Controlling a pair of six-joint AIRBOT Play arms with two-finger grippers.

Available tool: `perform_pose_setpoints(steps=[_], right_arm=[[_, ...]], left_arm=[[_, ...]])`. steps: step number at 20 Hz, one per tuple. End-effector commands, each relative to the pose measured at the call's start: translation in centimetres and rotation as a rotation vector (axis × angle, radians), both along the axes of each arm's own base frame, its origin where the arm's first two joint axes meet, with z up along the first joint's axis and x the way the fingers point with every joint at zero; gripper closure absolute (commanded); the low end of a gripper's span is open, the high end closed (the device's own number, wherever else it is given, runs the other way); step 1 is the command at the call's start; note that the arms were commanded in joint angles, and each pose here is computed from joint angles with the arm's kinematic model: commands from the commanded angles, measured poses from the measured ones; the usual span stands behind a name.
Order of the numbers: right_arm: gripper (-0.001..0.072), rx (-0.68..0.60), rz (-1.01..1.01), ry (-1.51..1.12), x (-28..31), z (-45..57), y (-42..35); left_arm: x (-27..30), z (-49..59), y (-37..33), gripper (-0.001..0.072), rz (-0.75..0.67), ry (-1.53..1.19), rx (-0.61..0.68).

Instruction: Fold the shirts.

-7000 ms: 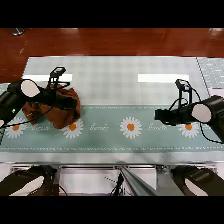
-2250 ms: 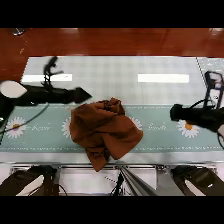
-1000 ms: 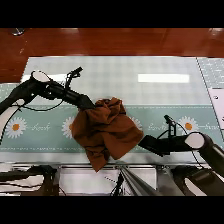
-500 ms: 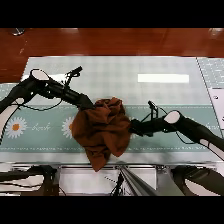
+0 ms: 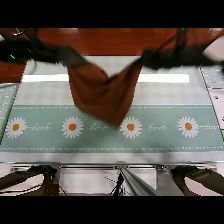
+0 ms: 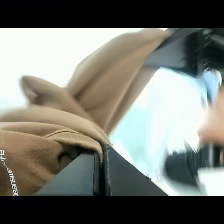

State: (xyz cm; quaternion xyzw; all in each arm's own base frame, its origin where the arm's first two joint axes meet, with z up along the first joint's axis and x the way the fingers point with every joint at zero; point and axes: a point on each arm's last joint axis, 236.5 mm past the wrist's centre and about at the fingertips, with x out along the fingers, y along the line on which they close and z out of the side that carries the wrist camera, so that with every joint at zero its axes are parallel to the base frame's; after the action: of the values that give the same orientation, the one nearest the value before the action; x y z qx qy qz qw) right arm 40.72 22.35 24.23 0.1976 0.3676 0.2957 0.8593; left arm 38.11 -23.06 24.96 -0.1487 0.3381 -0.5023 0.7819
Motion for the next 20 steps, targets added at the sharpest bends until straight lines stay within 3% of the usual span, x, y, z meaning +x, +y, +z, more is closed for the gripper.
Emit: perform_pose_setpoints(steps=[1, 5, 10, 14, 20], right_arm=[[0.0688, -0.026, -0.066, -0.459, -4.9, 20.7, -4.3], [0.0688, -0.015, -0.060, -0.774, -15.8, 30.0, -6.5], [0.0688, -0.149, -0.138, -0.770, -22.6, 27.0, -10.9], [0.0688, -0.213, -0.127, -0.599, -23.6, 21.0, -11.7], [0.0688, -0.357, -0.130, -0.147, -18.1, 4.1, -12.2]], left_arm=[[-2.8, 16.0, 1.9, 0.0683, 0.132, -0.384, -0.020], [-9.8, 25.0, 5.4, 0.0683, 0.310, -0.671, 0.044], [-16.6, 22.2, 7.2, 0.0683, 0.366, -0.630, 0.118], [-18.4, 15.1, 7.2, 0.0683, 0.351, -0.436, 0.149], [-17.8, -5.3, 7.1, 0.0682, 0.271, 0.070, 0.270]])
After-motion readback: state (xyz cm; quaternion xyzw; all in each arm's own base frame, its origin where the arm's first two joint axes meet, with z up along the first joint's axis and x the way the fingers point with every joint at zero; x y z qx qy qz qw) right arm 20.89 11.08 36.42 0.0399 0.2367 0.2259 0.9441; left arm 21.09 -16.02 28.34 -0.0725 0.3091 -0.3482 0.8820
